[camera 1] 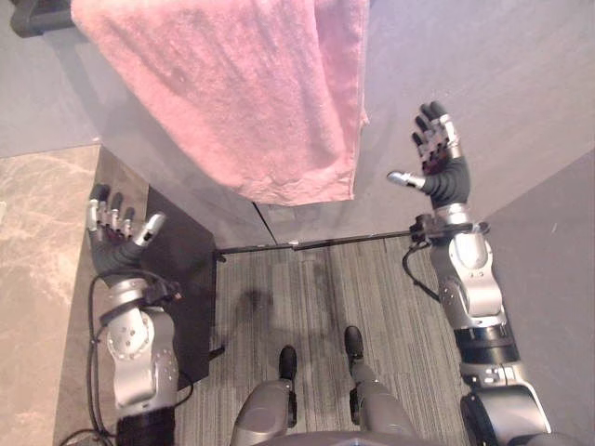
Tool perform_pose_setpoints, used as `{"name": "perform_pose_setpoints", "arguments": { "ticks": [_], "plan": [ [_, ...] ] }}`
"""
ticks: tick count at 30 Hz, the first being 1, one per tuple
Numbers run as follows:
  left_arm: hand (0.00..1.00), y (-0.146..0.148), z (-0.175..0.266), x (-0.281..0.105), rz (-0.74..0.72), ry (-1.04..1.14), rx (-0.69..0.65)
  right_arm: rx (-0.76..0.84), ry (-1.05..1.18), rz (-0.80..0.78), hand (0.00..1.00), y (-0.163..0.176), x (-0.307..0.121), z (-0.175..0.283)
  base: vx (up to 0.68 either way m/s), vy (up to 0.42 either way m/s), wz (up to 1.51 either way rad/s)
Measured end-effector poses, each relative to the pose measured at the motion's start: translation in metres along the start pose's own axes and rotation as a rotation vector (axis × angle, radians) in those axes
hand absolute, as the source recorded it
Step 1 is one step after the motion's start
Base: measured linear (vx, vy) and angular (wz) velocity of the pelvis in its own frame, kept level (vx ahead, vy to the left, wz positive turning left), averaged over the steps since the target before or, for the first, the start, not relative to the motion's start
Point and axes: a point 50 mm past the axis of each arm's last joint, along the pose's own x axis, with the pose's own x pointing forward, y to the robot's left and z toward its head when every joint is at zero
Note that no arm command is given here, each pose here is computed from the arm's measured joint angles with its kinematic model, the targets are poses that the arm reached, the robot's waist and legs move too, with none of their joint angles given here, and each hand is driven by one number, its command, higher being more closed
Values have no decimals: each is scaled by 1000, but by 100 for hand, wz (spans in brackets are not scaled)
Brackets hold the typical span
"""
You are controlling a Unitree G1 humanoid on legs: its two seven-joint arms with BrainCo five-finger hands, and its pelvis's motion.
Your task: Organize washtable
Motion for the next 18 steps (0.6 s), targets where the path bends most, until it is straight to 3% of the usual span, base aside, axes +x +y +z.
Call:
{"name": "perform_pose_setpoints", "arguments": {
  "ticks": [4, 12, 18],
  "plan": [
    [0, -23, 4, -9, -152, 4, -134, 69, 47, 143, 0, 24, -5, -11, 0, 0, 0],
    [0, -46, 7, -5, -252, -9, -322, 226, 43, 316, 0, 61, 4, -9, 0, 0, 0],
    [0, -67, 19, 18, -298, -105, -402, 241, 0, 454, 0, 92, 23, 4, 0, 0, 0]
  ]
}}
